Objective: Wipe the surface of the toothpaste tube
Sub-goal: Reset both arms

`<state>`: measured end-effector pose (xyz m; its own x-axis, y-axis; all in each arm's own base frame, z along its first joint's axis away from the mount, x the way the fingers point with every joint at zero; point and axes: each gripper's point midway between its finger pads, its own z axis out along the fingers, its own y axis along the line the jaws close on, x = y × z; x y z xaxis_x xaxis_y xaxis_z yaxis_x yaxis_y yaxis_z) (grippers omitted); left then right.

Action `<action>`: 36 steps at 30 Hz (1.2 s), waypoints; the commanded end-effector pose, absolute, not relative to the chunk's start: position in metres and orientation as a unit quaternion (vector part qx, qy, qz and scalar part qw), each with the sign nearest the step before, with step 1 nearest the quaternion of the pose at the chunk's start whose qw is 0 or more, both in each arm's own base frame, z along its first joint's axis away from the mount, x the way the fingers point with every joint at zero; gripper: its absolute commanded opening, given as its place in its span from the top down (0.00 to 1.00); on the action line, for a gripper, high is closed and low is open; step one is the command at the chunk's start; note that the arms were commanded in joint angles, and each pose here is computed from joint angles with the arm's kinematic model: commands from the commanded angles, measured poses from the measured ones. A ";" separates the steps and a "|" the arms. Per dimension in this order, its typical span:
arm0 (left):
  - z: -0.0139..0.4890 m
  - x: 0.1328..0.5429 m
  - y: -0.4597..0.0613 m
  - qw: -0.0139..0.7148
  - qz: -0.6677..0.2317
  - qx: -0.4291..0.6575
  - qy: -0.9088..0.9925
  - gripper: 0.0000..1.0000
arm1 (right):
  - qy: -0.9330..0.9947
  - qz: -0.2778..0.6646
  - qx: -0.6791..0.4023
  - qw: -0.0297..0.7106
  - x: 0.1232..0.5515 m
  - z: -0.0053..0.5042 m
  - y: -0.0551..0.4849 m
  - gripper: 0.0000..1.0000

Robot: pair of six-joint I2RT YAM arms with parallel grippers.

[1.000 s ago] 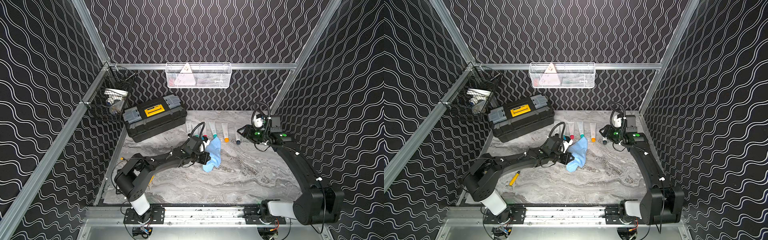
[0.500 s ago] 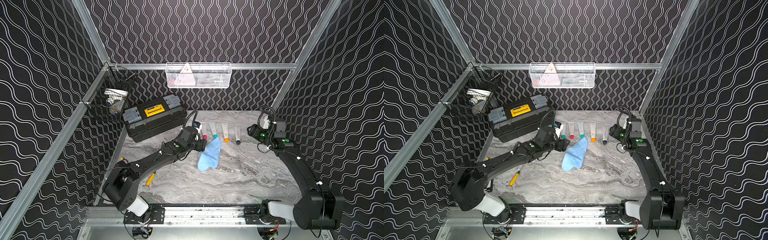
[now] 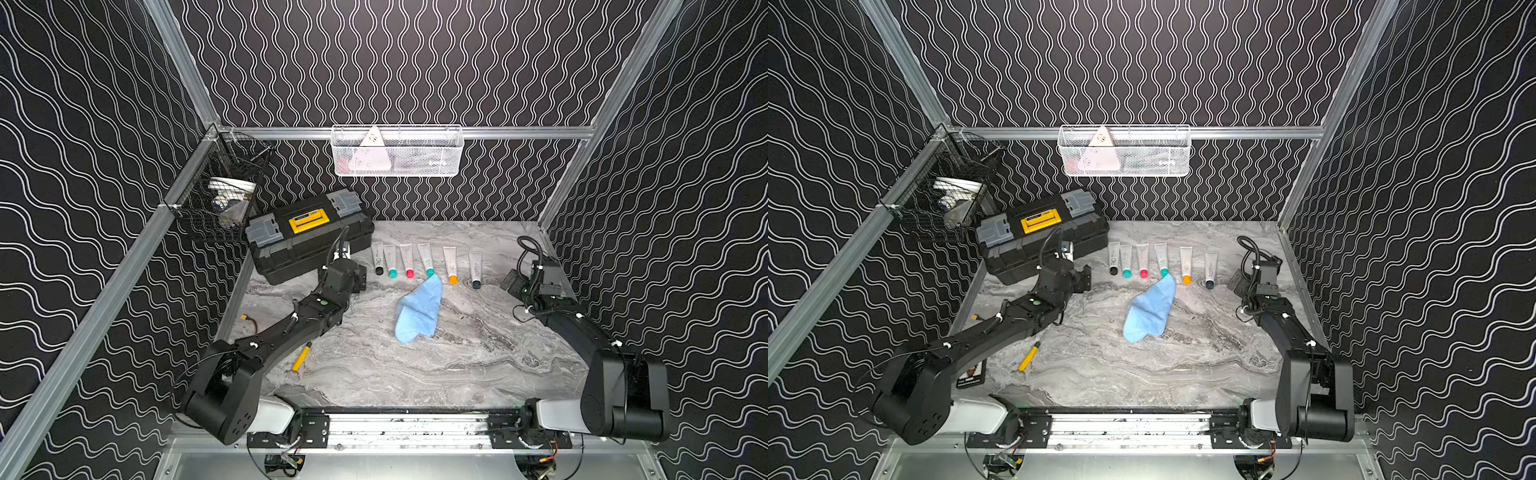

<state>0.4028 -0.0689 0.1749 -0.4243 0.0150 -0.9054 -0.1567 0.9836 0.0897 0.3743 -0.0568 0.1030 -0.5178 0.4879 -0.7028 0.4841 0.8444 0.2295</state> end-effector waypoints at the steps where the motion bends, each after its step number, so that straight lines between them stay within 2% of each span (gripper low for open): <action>1: 0.182 0.398 -0.034 0.573 0.155 -0.067 0.802 0.04 | 0.825 -0.032 0.287 0.485 0.390 0.118 -0.076 0.00; 3: 0.176 0.394 -0.020 0.584 0.181 -0.083 0.787 0.01 | 0.817 -0.054 0.290 0.496 0.388 0.112 -0.083 0.00; 7: 0.162 0.384 0.004 0.583 0.217 -0.106 0.776 0.01 | 0.809 -0.082 0.288 0.506 0.385 0.100 -0.092 0.00; 11: 0.146 0.376 0.006 0.584 0.217 -0.084 0.777 0.01 | 0.812 -0.082 0.276 0.508 0.384 0.089 -0.090 0.00; 14: 0.136 0.378 0.011 0.590 0.223 -0.086 0.771 0.01 | 0.799 -0.075 0.259 0.537 0.382 0.093 -0.087 0.00; 19: 0.123 0.389 0.007 0.576 0.197 -0.070 0.790 0.01 | 0.785 -0.035 0.190 0.588 0.388 0.094 -0.066 0.00; 23: 0.119 0.386 0.005 0.589 0.181 -0.061 0.785 0.01 | 0.808 -0.004 0.152 0.569 0.391 0.074 -0.049 0.00; 25: 0.119 0.380 0.005 0.605 0.172 -0.064 0.775 0.01 | 0.796 0.007 0.128 0.591 0.399 0.081 -0.042 0.00; 27: 0.119 0.376 0.003 0.613 0.164 -0.060 0.770 0.01 | 0.822 0.000 0.139 0.552 0.398 0.072 -0.045 0.00; 29: 0.113 0.378 0.004 0.608 0.157 -0.057 0.776 0.01 | 0.806 0.003 0.124 0.579 0.402 0.077 -0.040 0.00; 32: 0.106 0.378 0.010 0.612 0.143 -0.070 0.774 0.01 | 0.823 0.001 0.129 0.554 0.400 0.071 -0.041 0.00; 34: 0.103 0.377 0.014 0.610 0.137 -0.074 0.777 0.01 | 0.810 0.000 0.125 0.573 0.402 0.075 -0.040 0.00; 36: 0.101 0.381 0.016 0.604 0.130 -0.077 0.783 0.01 | 0.817 0.000 0.125 0.562 0.401 0.073 -0.040 0.00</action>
